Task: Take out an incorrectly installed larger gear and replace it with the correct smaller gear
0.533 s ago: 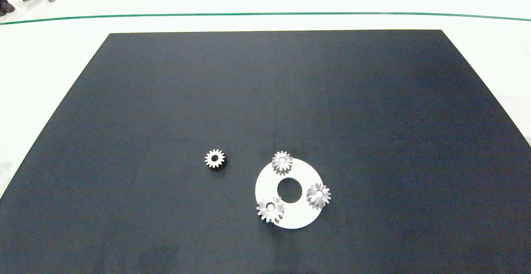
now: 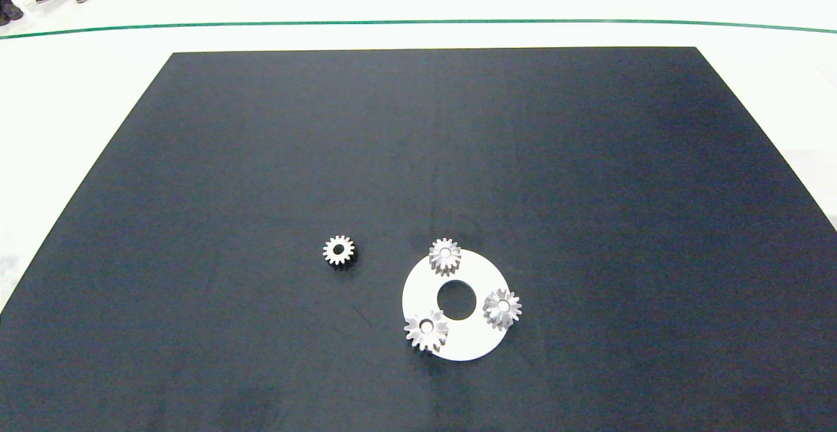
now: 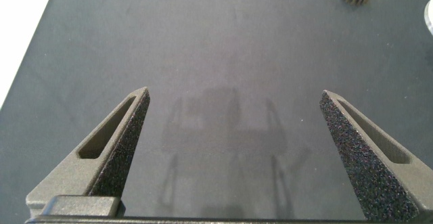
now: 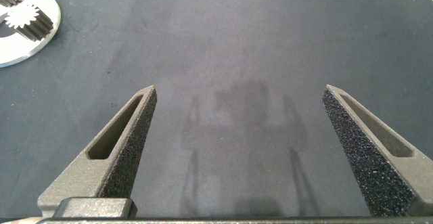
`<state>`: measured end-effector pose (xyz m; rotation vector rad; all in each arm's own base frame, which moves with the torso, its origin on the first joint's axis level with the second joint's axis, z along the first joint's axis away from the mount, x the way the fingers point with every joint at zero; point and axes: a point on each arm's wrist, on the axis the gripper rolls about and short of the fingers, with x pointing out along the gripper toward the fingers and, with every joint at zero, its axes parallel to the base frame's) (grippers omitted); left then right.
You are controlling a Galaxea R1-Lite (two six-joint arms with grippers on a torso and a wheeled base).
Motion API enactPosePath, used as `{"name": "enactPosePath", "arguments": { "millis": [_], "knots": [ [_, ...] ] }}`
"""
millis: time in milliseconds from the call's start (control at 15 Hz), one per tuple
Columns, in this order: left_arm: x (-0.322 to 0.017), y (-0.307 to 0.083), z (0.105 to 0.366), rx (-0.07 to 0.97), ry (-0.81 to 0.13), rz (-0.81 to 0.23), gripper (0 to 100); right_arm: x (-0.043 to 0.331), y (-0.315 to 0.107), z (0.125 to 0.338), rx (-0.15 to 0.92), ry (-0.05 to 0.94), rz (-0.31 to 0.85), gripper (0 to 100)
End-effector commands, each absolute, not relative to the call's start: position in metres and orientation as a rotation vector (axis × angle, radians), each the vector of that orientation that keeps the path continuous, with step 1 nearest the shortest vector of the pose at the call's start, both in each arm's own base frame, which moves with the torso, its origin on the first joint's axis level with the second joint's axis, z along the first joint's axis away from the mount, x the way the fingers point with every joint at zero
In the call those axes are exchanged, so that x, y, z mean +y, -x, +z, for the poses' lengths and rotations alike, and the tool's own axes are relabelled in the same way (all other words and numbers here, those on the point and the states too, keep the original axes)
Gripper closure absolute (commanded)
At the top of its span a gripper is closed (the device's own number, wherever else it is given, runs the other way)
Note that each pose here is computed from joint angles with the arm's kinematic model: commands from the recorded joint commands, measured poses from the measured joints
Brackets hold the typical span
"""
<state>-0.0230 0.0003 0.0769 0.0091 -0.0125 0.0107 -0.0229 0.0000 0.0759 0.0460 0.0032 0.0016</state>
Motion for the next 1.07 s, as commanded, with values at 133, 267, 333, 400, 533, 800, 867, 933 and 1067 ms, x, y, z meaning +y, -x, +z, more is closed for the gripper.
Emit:
{"name": "enactPosePath", "arguments": {
  "millis": [133, 267, 333, 400, 533, 800, 867, 933, 1067],
  "knots": [
    [0.0, 0.021, 0.111, 0.067, -0.08, -0.02, 0, -0.001, 0.024, 0.077, 0.005, -0.043, -0.049, 0],
    [-0.001, -0.003, 0.167, 0.22, -0.163, -0.078, 0, -0.002, 0.028, 0.092, 0.01, -0.03, -0.078, 0],
    [-0.002, -0.022, 0.19, 0.285, -0.204, -0.104, 0, -0.002, 0.031, 0.111, 0.043, -0.026, -0.076, 0],
    [-0.003, -0.044, 0.214, 0.31, -0.228, -0.118, 0, -0.002, 0.03, 0.134, 0.099, -0.01, -0.071, 0],
    [-0.009, -0.076, 0.248, 0.327, -0.241, -0.172, 0, -0.002, 0.017, 0.179, 0.147, 0.045, -0.058, 0],
    [-0.017, -0.094, 0.29, 0.508, -0.221, -0.236, 0, -0.001, -0.026, 0.238, 0.204, 0.158, -0.032, 0],
    [-0.02, -0.097, 0.293, 0.511, -0.19, -0.244, 0, -0.001, -0.034, 0.247, 0.212, 0.165, -0.018, 0],
    [-0.025, -0.113, 0.295, 0.548, -0.116, -0.24, 0, 0.002, -0.054, 0.262, 0.231, 0.175, 0.031, 0],
    [-0.028, -0.133, 0.301, 0.568, -0.095, -0.179, 0, 0.018, -0.09, 0.278, 0.278, 0.202, 0.176, 0]
  ]
}}
